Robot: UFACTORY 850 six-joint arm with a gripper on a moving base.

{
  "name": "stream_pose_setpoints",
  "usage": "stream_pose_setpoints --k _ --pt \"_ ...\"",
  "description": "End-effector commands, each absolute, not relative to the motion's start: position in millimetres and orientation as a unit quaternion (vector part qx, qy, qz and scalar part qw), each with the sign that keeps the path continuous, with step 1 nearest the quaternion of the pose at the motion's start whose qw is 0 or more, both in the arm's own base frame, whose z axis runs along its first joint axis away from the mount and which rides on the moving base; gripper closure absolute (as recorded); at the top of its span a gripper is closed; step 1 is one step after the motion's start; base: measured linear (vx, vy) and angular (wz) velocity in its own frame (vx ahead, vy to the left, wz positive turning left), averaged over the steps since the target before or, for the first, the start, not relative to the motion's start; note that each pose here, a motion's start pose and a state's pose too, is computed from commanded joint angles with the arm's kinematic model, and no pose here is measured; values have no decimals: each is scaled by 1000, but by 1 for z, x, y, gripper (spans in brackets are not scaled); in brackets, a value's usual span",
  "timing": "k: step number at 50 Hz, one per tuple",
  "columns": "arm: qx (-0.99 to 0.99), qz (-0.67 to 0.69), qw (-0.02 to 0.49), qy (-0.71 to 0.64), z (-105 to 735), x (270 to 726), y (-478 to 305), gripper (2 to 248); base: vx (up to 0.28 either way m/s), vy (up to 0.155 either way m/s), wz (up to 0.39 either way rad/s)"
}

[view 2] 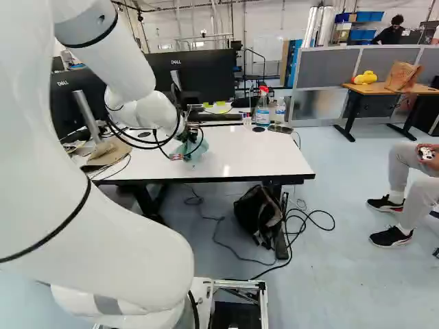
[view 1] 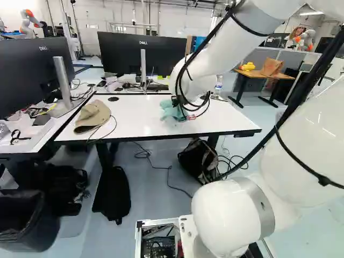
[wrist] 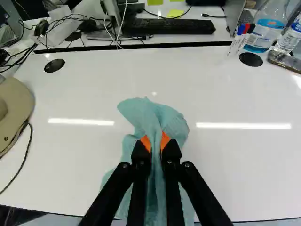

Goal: Clean the table with the green towel

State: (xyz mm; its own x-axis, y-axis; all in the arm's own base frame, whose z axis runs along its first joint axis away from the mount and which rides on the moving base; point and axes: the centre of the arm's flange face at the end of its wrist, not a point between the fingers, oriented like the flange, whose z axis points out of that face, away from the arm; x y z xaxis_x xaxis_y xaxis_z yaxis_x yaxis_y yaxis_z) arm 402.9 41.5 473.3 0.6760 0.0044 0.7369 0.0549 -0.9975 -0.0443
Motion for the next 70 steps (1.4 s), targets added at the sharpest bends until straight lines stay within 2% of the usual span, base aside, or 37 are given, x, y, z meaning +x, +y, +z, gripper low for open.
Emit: stream_pose_setpoints --k 53,70 --pt "-970 -239 45 10 455 379 43 209 0 0 0" --pt "-971 -235 46 11 454 378 43 209 0 0 0"
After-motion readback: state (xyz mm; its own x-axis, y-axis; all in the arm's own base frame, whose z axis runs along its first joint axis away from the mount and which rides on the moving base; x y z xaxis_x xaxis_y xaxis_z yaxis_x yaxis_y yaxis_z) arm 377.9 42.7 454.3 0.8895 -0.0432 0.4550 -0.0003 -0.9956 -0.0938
